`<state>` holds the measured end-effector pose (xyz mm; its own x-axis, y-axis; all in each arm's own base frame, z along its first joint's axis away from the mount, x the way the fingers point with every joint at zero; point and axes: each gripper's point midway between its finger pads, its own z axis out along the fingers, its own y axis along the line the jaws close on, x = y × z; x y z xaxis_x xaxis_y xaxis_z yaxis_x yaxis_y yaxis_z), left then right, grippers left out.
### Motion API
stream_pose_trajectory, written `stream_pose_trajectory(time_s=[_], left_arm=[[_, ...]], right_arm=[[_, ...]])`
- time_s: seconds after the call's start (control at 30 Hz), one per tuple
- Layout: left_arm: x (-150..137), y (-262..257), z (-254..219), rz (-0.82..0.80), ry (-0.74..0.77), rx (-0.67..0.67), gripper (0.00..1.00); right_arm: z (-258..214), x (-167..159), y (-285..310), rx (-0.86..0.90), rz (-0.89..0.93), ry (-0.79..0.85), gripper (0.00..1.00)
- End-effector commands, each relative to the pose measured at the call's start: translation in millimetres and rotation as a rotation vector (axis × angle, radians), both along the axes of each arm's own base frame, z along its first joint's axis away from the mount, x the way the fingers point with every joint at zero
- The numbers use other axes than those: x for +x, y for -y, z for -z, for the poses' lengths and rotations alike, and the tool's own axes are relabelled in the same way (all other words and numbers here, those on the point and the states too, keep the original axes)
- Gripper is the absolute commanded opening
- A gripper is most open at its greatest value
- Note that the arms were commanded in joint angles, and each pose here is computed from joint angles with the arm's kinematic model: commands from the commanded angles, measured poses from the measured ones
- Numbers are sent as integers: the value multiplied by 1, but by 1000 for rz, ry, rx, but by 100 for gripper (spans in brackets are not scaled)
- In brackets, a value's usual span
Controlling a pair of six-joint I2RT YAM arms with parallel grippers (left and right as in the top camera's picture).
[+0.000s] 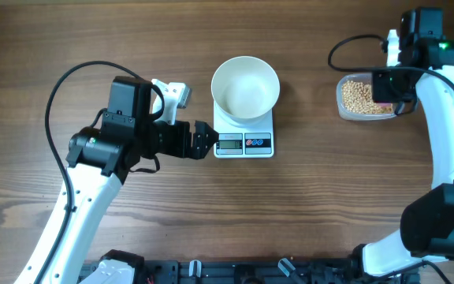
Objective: Scoop item into bowl and weigh 150g on scale
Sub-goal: 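Lower the scoop into the soybean tub with the right gripper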
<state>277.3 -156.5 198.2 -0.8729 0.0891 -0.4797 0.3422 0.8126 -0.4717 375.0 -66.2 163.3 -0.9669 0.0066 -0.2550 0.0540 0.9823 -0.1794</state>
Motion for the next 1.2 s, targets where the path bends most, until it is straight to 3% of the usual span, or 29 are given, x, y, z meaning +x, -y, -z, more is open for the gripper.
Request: stream_pose_trajectory(time_s=[0.0, 0.23, 0.43, 0.7, 1.17], left_arm=[[5, -2, -7, -9, 22, 0, 100], [5, -2, -7, -10, 22, 0, 100], [5, -2, -7, -10, 22, 0, 100], [5, -2, -7, -10, 22, 0, 100], [5, -2, -7, -9, 22, 0, 100]], right_arm=[[24, -8, -6, 38, -15, -49, 4], [55, -12, -17, 99, -28, -63, 4], [54, -4, -28, 162, -46, -26, 4], [44, 1, -29, 454, -46, 55, 4], [49, -7, -4, 676, 24, 87, 4]])
